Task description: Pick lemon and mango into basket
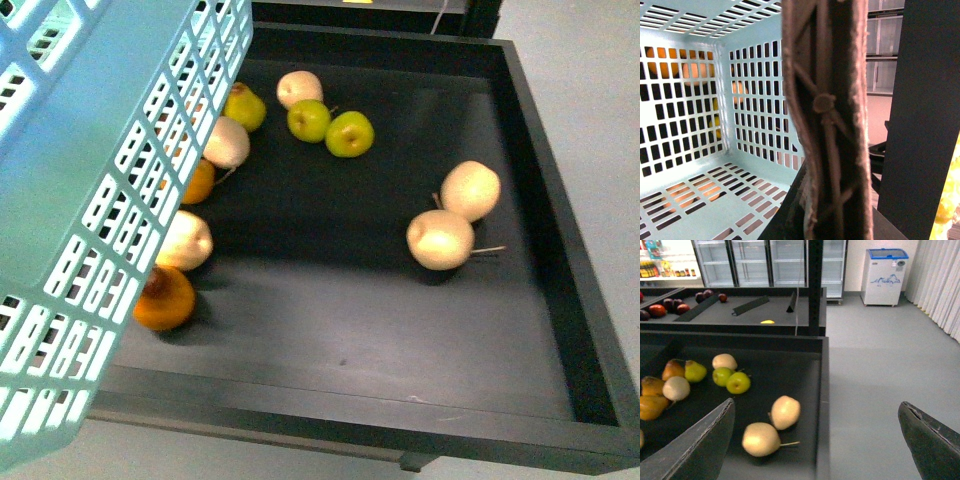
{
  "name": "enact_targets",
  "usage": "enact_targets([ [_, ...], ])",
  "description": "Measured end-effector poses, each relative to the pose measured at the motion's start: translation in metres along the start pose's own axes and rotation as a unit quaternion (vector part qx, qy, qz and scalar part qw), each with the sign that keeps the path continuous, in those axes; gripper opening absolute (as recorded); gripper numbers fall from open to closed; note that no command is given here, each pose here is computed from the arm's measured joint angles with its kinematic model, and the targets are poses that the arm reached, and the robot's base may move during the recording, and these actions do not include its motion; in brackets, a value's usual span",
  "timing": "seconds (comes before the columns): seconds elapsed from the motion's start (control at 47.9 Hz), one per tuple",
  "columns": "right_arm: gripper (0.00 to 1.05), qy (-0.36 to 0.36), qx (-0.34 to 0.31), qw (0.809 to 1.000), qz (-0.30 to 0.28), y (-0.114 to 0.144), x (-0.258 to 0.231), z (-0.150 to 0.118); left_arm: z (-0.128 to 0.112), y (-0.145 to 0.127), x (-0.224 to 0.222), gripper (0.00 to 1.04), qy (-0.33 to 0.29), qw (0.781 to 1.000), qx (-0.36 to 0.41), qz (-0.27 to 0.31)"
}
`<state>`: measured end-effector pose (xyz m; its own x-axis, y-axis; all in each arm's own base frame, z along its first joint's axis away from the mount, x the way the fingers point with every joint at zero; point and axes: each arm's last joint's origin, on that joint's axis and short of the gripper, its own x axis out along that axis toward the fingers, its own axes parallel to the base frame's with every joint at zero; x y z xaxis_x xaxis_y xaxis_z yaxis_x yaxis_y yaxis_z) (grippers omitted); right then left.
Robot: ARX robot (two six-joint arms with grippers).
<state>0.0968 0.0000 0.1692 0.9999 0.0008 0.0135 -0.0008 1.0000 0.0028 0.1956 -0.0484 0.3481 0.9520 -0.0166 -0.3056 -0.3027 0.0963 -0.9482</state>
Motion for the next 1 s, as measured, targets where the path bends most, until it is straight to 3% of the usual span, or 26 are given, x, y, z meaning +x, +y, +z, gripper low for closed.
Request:
enact_targets([
  [1.003,0.96,0.000,0.000,1.000,-0.001,-0.0001,0.0000,0.0000,-0.0001,0.0002,0.0004,0.05,0.000,1.000,0.001,0.001],
])
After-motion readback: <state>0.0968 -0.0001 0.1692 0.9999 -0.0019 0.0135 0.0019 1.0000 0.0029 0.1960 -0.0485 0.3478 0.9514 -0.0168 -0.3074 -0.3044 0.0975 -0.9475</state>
